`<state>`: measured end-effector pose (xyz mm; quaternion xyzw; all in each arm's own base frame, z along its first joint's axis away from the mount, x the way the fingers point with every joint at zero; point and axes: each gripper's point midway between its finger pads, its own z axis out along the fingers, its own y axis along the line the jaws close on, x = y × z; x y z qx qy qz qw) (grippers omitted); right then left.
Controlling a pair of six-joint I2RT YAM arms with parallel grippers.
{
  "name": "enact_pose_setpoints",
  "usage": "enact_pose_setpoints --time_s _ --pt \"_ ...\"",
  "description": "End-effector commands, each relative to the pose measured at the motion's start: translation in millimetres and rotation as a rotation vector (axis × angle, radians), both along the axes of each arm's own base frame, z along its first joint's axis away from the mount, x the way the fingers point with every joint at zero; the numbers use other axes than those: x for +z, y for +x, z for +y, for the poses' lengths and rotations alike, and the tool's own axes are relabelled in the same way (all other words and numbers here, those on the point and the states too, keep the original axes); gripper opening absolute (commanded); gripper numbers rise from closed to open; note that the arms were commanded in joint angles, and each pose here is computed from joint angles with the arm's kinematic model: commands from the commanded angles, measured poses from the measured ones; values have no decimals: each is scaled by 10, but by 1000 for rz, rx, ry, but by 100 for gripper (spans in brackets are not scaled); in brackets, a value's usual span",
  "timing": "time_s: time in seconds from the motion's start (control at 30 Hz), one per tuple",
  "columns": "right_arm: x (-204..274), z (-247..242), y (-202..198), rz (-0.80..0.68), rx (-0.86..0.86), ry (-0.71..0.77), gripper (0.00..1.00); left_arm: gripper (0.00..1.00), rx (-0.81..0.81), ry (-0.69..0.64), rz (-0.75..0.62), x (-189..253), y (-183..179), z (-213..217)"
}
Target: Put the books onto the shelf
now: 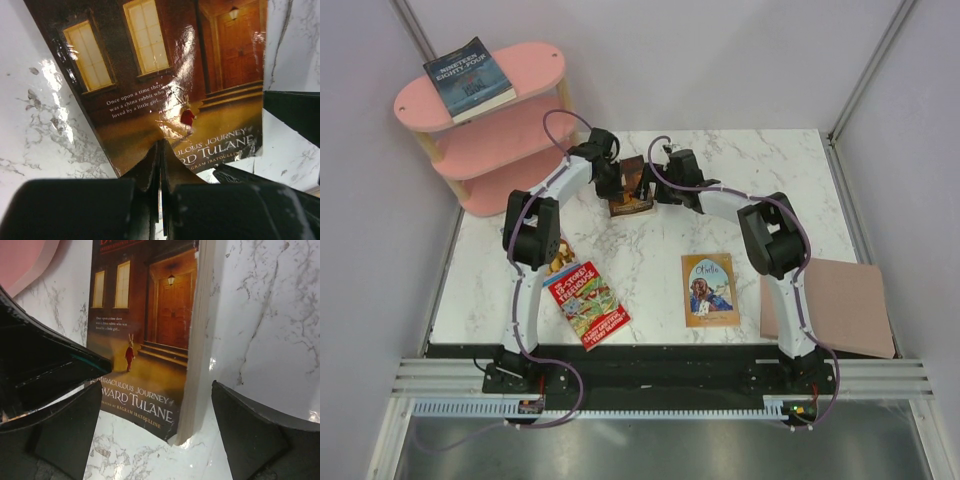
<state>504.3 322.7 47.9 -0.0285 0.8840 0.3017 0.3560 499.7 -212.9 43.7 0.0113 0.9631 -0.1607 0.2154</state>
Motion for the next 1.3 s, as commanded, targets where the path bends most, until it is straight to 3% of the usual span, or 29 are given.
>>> enact_pose_setpoints --time_s 0.0,0.13,0.27,0.37,0.5,0.73,0.8,0.9,1.1,1.17,1.27 --pt "105 176 104 -12 -2 119 97 2 25 -16 90 -202 -159 -41" --pt "243 305 63 -21 44 206 93 2 23 -9 166 -401 -339 -23" --pt "475 442 -12 -53 97 273 66 2 -5 -25 215 -506 -435 -55" --pt "607 576 -84 -75 145 266 61 2 -17 -18 234 -557 -464 -72" --pt "624 771 -200 -73 193 235 61 2 -31 -13 255 -610 -526 -99" --pt "410 926 -411 1 262 239 37 2 -48 -13 261 -617 -570 -140" --pt "323 944 -495 21 268 227 38 2 -49 -7 264 -629 -582 -134" --pt "147 874 -558 63 240 199 52 2 -51 1 270 -651 -614 -122" --pt "-92 668 -653 107 179 115 57 2 -46 34 270 -640 -688 -36" --pt "-143 651 -680 116 181 108 55 2 -46 37 268 -638 -688 -30" --pt "-175 653 -693 122 187 107 35 2 -45 43 252 -573 -675 -15"
